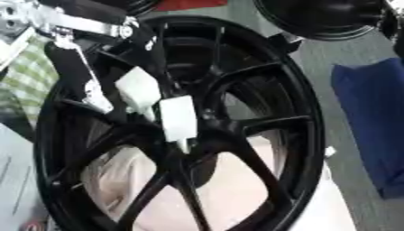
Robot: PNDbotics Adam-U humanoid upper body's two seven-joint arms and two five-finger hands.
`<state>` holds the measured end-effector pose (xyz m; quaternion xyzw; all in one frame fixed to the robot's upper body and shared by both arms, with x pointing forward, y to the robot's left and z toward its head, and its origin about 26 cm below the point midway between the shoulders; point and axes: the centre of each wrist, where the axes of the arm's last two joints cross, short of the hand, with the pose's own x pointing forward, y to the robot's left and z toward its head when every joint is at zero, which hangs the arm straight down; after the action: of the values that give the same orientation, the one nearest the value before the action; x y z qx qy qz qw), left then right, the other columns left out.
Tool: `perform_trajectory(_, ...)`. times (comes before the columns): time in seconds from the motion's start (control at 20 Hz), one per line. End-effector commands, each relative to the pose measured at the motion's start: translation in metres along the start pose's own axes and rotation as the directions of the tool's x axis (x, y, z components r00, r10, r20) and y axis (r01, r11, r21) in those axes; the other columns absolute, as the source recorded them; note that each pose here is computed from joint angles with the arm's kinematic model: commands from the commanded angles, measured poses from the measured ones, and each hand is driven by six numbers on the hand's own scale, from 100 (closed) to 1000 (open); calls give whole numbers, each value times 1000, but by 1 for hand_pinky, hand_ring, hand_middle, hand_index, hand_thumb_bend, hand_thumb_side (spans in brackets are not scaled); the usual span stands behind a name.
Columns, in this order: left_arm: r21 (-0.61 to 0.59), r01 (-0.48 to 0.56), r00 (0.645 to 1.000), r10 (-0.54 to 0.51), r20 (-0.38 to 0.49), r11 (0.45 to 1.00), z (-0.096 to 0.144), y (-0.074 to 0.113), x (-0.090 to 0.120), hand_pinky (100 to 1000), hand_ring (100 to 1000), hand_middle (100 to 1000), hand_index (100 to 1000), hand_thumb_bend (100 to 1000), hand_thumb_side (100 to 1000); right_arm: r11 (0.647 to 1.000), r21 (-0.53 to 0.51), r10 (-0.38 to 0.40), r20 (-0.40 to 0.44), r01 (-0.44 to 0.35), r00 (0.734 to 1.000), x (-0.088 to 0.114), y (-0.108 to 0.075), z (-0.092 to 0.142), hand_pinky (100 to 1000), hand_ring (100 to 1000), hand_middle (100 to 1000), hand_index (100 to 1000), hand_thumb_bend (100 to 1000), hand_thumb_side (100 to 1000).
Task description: Pull the pin out of the wheel hub.
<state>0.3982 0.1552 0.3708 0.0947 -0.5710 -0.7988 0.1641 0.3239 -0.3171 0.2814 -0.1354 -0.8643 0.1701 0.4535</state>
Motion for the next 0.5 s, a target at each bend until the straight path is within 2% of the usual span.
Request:
perform_trajectory(0.05,-12,37,999,-37,14,999,4,10,7,769,767,655,702,507,166,1000,-8,15,26,-15,1000,8,-6,-3,902,838,754,713,100,781)
perform_trajectory(0.2,-9,22,1000,-21,19,1000,4,9,7,747,727,572,627,428,123,1000,-10,14,25,-13,1000,7,-6,-3,902,838,754,713,100,782)
perform_trajectory(0.5,17,-25,999,24,44,1000,7,13,9,700,625,430,489,307,100,1000,-10,13,20,-13,1000,6,-6,-2,903,839,754,713,100,783)
